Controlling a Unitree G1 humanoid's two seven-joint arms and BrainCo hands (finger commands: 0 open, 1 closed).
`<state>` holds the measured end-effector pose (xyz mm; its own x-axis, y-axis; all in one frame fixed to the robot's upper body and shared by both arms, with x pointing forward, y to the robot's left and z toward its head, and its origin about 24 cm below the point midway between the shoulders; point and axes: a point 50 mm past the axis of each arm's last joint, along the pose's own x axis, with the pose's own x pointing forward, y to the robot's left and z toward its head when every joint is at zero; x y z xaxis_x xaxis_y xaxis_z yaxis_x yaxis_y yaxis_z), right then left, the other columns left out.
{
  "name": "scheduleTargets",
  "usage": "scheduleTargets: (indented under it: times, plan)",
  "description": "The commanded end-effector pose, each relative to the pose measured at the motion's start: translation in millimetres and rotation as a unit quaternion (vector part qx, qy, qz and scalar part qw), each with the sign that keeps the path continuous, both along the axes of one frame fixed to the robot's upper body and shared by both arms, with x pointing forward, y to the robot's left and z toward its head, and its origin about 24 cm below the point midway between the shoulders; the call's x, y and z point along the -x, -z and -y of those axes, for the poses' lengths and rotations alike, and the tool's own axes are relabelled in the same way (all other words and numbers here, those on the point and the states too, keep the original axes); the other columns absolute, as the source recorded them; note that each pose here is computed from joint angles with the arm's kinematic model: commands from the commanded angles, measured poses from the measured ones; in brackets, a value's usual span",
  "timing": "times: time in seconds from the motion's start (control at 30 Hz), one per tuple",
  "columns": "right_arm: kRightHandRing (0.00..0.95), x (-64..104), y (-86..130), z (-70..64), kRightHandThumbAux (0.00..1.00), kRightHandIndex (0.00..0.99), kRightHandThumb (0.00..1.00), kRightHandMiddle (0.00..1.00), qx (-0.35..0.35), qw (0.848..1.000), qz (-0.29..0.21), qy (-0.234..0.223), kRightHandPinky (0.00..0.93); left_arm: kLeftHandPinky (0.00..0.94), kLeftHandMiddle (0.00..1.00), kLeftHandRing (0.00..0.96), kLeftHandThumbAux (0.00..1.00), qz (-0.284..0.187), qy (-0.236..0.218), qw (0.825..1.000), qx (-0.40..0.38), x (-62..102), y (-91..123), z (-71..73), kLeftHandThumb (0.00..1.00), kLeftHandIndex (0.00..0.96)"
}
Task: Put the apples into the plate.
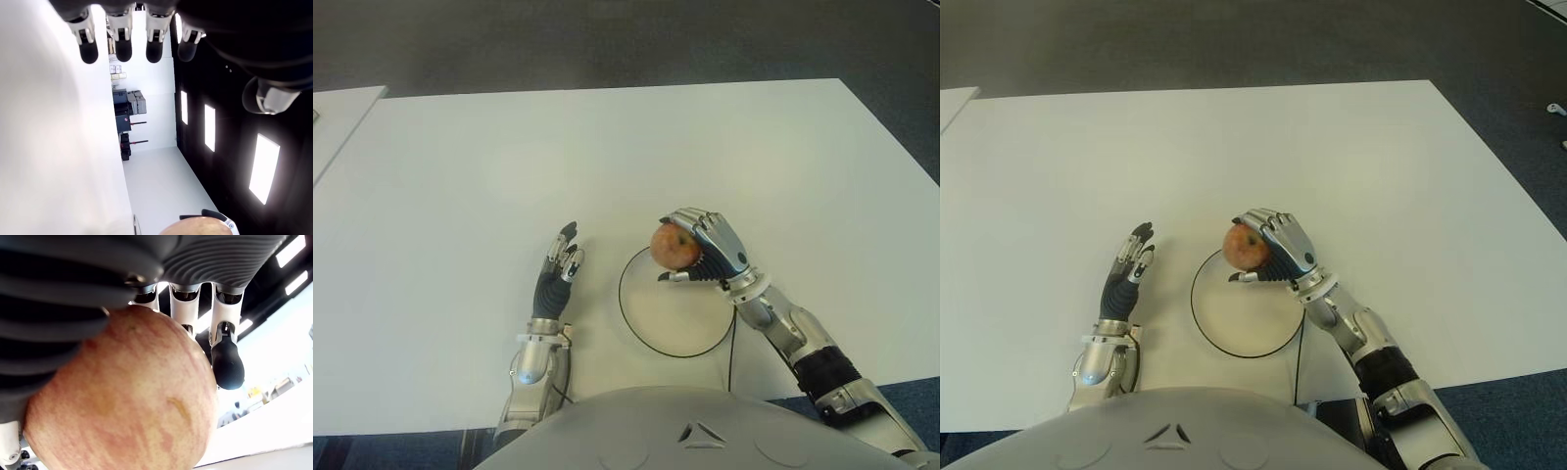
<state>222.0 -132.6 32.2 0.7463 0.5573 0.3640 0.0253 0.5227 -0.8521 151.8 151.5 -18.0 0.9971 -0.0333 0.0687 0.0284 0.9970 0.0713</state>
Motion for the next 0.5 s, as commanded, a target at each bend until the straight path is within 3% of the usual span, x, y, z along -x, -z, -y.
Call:
scheduleTargets:
  times: [0.03,0.17,0.5]
  plan:
    - [0.236,-3.7,-2.5,1.7,0.535,0.338,0.308,0.301,0.008,1.0,0.003,-0.009,0.2,0.0,0.0,0.0,0.315,-0.011,-0.004,1.0,0.007,0.5,3.1,0.7,0.0,0.0]
    - [0.224,-4.9,-2.7,2.6,0.515,0.322,0.241,0.289,0.01,1.0,0.005,-0.008,0.194,0.0,0.0,0.0,0.318,-0.012,-0.002,1.0,0.009,-0.3,3.5,1.2,0.0,0.0]
    - [0.171,-9.1,-2.5,4.4,0.491,0.281,0.198,0.249,0.016,1.0,0.009,-0.002,0.104,0.0,0.0,0.0,0.315,-0.015,-0.006,1.0,0.011,-4.0,6.2,3.5,0.0,0.0]
